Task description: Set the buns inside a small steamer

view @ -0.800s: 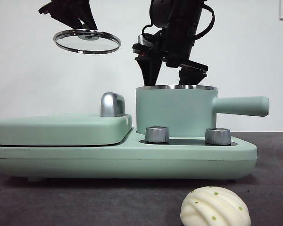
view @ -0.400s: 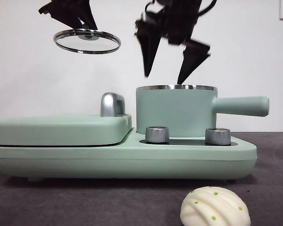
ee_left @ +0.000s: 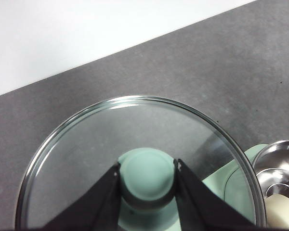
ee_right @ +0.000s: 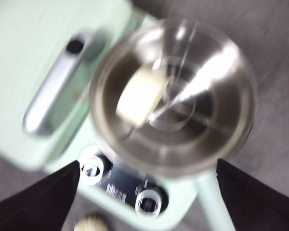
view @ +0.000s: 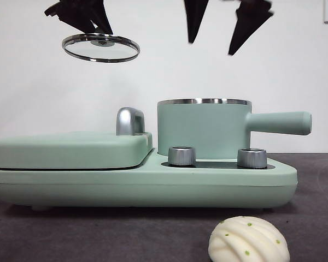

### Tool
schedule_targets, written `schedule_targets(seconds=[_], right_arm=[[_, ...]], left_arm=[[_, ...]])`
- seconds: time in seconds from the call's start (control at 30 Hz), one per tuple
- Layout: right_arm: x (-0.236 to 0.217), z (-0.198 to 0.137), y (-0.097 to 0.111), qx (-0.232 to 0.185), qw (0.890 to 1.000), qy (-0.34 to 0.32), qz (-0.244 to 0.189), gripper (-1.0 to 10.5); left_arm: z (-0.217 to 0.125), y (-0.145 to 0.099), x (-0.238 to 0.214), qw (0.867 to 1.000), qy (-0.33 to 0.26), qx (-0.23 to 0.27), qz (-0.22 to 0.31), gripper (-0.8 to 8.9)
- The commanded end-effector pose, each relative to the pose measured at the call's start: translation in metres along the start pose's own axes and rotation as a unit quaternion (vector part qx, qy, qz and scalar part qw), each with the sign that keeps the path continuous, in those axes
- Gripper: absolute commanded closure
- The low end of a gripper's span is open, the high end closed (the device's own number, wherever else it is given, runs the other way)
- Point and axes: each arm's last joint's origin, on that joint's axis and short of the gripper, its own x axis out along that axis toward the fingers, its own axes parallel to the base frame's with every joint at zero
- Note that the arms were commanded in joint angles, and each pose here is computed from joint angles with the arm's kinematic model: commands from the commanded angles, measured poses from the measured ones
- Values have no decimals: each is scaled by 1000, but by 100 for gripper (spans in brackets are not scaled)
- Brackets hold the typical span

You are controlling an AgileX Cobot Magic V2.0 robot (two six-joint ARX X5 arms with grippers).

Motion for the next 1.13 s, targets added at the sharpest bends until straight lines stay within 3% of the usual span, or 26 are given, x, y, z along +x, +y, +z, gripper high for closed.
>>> schedule_targets(seconds=[0.03, 0.17, 0.4, 0.57, 0.83, 1.13], right_arm=[[-3, -30, 10, -18, 998, 57, -6, 495], [0, -71, 28, -49, 997, 57, -10, 495], [37, -145, 63, -36, 998, 38, 18, 495], [84, -184, 80, -39, 999, 13, 0, 495], [136, -217, 76, -24, 999, 46, -16, 495], [149, -219, 76, -21, 999, 45, 1, 497]], left_arm=[[12, -3, -13, 999, -35, 7, 1, 798], [12, -3, -12, 999, -35, 7, 0, 798], [12, -3, -12, 999, -34, 4, 0, 798], [12, -3, -12, 999, -34, 3, 0, 798], [12, -6, -12, 1000, -31, 3, -3, 798], [11, -8, -11, 1000, -24, 3, -6, 798]])
